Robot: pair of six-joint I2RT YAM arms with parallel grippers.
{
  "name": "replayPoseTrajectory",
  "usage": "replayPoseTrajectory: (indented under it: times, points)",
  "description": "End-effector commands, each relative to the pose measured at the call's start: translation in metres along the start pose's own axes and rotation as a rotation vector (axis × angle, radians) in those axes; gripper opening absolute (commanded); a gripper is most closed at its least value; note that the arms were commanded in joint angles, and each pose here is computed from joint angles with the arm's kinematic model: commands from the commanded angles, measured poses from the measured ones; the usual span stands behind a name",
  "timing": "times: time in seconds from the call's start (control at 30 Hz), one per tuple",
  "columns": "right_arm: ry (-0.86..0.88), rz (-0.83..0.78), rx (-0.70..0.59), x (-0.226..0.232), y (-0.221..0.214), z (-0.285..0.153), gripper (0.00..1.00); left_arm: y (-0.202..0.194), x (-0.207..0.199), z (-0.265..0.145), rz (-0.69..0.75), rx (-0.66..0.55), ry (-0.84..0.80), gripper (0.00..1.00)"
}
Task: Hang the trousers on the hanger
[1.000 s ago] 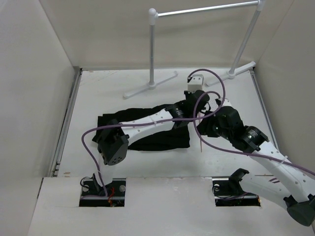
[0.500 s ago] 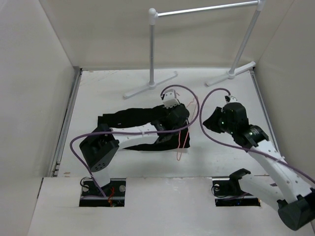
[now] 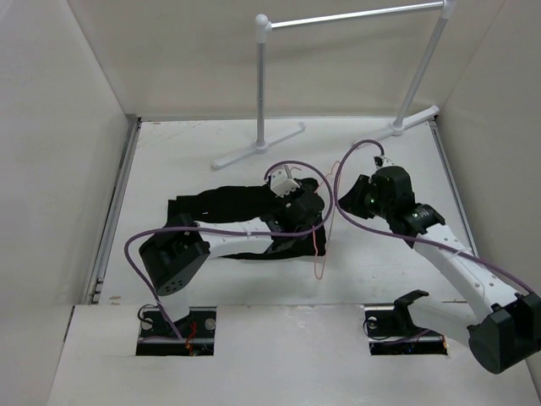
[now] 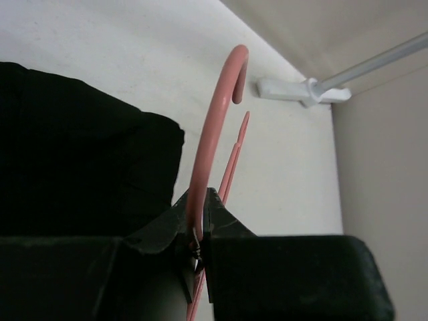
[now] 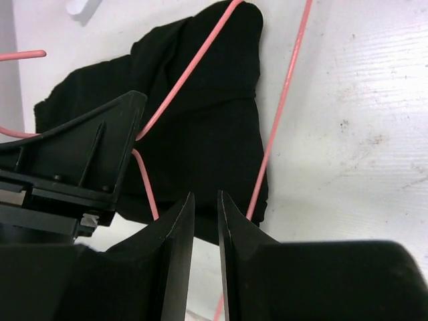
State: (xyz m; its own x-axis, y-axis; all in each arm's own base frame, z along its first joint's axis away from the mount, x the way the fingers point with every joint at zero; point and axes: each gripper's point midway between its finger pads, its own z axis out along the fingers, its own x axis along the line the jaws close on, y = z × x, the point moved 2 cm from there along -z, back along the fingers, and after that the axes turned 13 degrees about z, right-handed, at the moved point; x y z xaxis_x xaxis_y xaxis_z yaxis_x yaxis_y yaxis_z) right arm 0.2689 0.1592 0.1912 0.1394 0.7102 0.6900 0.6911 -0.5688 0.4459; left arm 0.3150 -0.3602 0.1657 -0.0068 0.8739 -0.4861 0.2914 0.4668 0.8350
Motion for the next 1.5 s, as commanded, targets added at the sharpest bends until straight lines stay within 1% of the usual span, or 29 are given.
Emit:
replayPoseTrajectory:
  times: [0.0, 0.13, 0.23, 0.4, 0.53, 0.7, 0.77, 0.83, 0.93, 1.0, 1.03, 1.07, 1.1, 1.13, 1.2, 1.3, 1.47]
  points:
    - [0.087, -0.002, -0.036, 0.021, 0.013, -0.007, 0.26, 0.022, -0.021, 0.002, -0.172, -0.108, 0.011, 0.01]
    - [0.067, 0.014, -0.014, 0.016, 0.013, 0.005, 0.29, 0.006, -0.011, 0.015, -0.213, -0.153, 0.062, 0.02]
    - [0.059, 0.019, 0.007, 0.012, 0.013, 0.023, 0.36, 0.0, -0.006, 0.024, -0.256, -0.195, 0.086, 0.02]
    - [0.056, 0.03, 0.013, 0.005, 0.015, 0.058, 0.4, -0.008, 0.028, 0.035, -0.23, -0.259, 0.173, 0.03]
    - [0.021, 0.041, 0.05, -0.007, 0.004, 0.086, 0.44, -0.009, 0.04, 0.037, -0.226, -0.271, 0.196, 0.03]
    - [-0.006, 0.034, 0.099, -0.02, -0.022, 0.106, 0.58, -0.008, 0.056, 0.04, -0.211, -0.271, 0.221, 0.03]
    - [-0.017, 0.036, 0.118, -0.027, -0.03, 0.111, 0.61, -0.009, 0.06, 0.04, -0.205, -0.261, 0.223, 0.04]
    - [-0.021, 0.045, 0.14, -0.031, -0.038, 0.117, 0.62, -0.01, 0.064, 0.04, -0.188, -0.255, 0.233, 0.04]
    - [-0.022, 0.066, 0.181, -0.031, -0.05, 0.123, 0.58, -0.01, 0.073, 0.039, -0.17, -0.238, 0.244, 0.04]
    - [-0.003, 0.076, 0.209, -0.027, -0.058, 0.125, 0.48, -0.01, 0.078, 0.037, -0.163, -0.227, 0.245, 0.04]
    - [0.01, 0.083, 0.216, -0.024, -0.059, 0.125, 0.39, -0.011, 0.081, 0.035, -0.158, -0.221, 0.246, 0.04]
    - [0.015, 0.092, 0.217, -0.022, -0.06, 0.125, 0.23, -0.009, 0.085, 0.034, -0.151, -0.216, 0.251, 0.04]
    - [0.017, 0.099, 0.202, -0.02, -0.057, 0.123, 0.13, -0.009, 0.089, 0.032, -0.143, -0.209, 0.255, 0.04]
    - [0.026, 0.111, 0.182, -0.016, -0.052, 0.119, 0.1, -0.008, 0.095, 0.031, -0.134, -0.199, 0.262, 0.04]
    - [0.051, 0.147, 0.111, -0.009, -0.028, 0.106, 0.08, -0.005, 0.108, 0.025, -0.12, -0.182, 0.274, 0.04]
    - [0.074, 0.184, 0.027, -0.004, 0.004, 0.085, 0.08, 0.007, 0.133, 0.013, -0.115, -0.169, 0.293, 0.04]
    - [0.013, 0.205, -0.027, -0.023, 0.029, 0.065, 0.08, 0.029, 0.183, -0.01, -0.052, -0.142, 0.36, 0.04]
